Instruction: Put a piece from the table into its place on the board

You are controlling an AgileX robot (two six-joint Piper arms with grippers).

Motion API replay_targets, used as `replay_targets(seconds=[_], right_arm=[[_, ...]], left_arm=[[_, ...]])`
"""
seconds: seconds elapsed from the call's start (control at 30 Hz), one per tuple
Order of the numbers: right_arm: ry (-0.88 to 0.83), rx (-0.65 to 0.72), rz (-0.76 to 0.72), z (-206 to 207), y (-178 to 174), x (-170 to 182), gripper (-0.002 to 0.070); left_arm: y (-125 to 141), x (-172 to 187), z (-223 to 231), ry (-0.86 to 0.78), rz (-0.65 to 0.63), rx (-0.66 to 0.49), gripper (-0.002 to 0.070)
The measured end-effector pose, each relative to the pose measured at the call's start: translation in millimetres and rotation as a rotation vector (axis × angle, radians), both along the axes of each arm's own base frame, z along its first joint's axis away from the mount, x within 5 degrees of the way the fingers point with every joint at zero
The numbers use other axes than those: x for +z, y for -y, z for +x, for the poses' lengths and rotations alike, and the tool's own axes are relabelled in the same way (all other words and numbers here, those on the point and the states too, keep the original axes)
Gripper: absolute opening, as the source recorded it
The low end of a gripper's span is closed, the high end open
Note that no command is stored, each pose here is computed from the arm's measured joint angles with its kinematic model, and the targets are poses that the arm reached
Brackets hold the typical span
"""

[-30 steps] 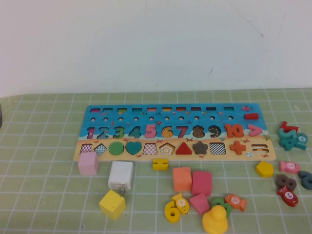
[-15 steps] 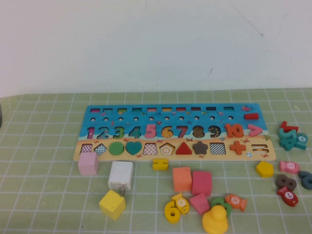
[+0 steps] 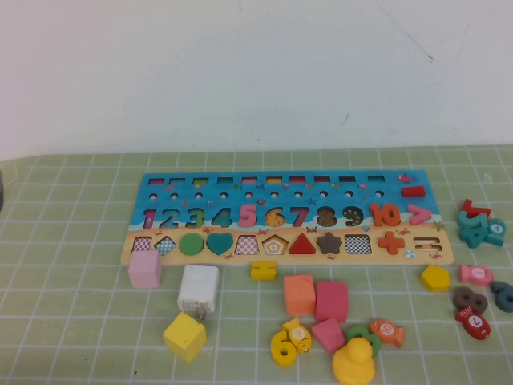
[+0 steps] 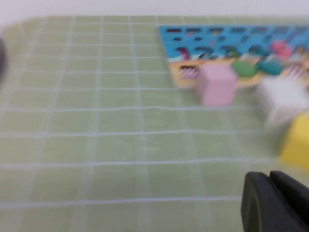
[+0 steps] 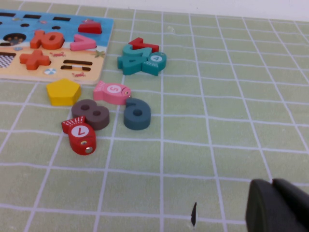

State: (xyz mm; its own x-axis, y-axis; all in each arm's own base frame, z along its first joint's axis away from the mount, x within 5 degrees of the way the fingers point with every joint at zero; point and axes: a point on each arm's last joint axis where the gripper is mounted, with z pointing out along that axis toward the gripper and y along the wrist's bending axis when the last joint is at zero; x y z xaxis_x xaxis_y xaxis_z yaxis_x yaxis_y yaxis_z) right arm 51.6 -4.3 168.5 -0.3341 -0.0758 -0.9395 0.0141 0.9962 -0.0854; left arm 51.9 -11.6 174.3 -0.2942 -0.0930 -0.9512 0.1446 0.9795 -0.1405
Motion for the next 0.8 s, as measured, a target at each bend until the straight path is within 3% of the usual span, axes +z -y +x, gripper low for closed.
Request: replay_targets(seconds=[0.07, 0.2, 0.27, 0.37, 0.5, 0.63, 0.8], right_arm=[[0.0, 0.0, 0.0, 0.0, 0.0, 0.0, -0.0001], [0.0, 0.0, 0.0, 0.0, 0.0, 0.0, -0.0001], [0.0, 0.0, 0.0, 0.0, 0.0, 0.0, -0.0001], [0.0, 0.0, 0.0, 0.0, 0.0, 0.0, -0.0001], [0.0, 0.0, 0.0, 0.0, 0.0, 0.0, -0.0001], [0.0, 0.0, 0.0, 0.0, 0.0, 0.0, -0.0001], [0.0, 0.0, 0.0, 0.0, 0.0, 0.0, -0.0001]], left_arm=[[3.7, 2.1, 0.1, -0.011, -0.2, 0.012, -0.0001], [11.6, 10.3, -0.3, -0.073, -0.768, 0.045, -0.0001], [12.8, 13.3, -0.2, -0.08, -0.894, 0.048, -0.0001], [12.3, 16.3, 0.3, -0.068, -0.969, 0.054, -0.0001], [11.9, 18.0, 0.5, -0.054, -0.993, 0.053, -0.0001], [17.6, 28.9, -3.8, -0.026, -0.778, -0.054, -0.0001], [27.4, 93.1, -18.5, 0.043, -0.483, -0.251, -0.0001]])
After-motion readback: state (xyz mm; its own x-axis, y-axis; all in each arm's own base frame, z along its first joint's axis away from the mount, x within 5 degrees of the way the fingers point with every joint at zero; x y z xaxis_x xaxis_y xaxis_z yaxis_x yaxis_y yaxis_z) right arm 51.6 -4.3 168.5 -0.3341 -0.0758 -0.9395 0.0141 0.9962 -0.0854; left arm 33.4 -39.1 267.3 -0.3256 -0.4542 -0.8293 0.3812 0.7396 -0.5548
